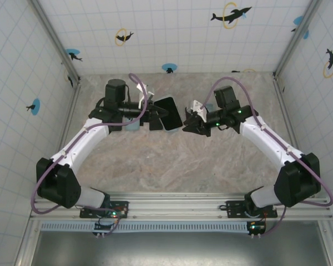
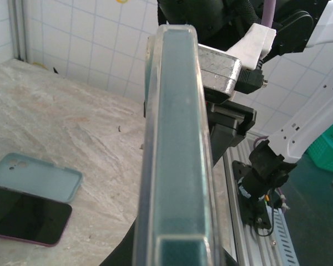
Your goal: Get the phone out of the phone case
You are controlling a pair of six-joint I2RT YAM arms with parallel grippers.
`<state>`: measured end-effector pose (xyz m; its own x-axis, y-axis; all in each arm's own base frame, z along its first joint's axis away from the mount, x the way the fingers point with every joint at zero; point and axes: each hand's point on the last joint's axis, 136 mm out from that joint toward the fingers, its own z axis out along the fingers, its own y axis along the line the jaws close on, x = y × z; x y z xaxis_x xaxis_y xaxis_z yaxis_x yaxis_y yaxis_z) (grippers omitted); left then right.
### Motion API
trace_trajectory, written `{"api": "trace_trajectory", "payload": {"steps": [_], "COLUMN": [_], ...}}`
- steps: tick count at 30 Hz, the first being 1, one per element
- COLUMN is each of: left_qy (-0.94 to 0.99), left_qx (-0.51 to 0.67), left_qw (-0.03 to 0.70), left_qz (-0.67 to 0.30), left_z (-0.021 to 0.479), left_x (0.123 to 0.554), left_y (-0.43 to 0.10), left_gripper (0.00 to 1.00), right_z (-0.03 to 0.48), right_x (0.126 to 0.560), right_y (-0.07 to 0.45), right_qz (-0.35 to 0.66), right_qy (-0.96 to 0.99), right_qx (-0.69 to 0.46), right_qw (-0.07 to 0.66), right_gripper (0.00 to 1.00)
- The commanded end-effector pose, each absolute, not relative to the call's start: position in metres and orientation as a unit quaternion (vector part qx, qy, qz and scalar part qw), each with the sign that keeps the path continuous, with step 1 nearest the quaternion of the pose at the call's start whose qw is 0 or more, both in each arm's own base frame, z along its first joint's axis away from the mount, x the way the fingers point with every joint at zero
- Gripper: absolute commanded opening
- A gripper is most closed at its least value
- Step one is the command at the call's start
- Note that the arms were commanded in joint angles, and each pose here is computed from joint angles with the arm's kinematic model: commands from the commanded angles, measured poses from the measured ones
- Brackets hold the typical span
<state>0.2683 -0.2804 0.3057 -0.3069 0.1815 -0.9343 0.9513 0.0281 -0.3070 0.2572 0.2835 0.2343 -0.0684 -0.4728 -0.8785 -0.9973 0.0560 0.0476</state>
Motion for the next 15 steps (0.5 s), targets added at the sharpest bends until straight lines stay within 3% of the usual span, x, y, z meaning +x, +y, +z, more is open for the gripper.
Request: {"api": "trace_trajectory", "payload": {"steps": [1, 6, 15], "left_qy": [0.576, 0.572, 0.573], "left_qx": [0.489, 0.491, 0.490], "left_qw": [0.380, 0.378, 0.366], "left_qz": [-0.533, -0.537, -0.545], "left_z": [0.322, 0.324, 0.320], "left_x": [0.256, 0.254, 0.251], "left_y": [-0.279, -0.279, -0.279], "left_gripper": [0.00, 0.00, 0.00], "right_z": [0.249, 0.243, 0.235], "right_x": [0.262, 0.259, 0.258], "right_y": [0.291, 0.292, 0.290], "right_qz": [0.358, 0.350, 0.327], "right_qy": [0.614, 0.614, 0.615], "right_qx": [-0.597, -0.608, -0.624], "right_qw": [0.373, 0.363, 0.356], "right_gripper": [0.30, 0.23, 0.22]}}
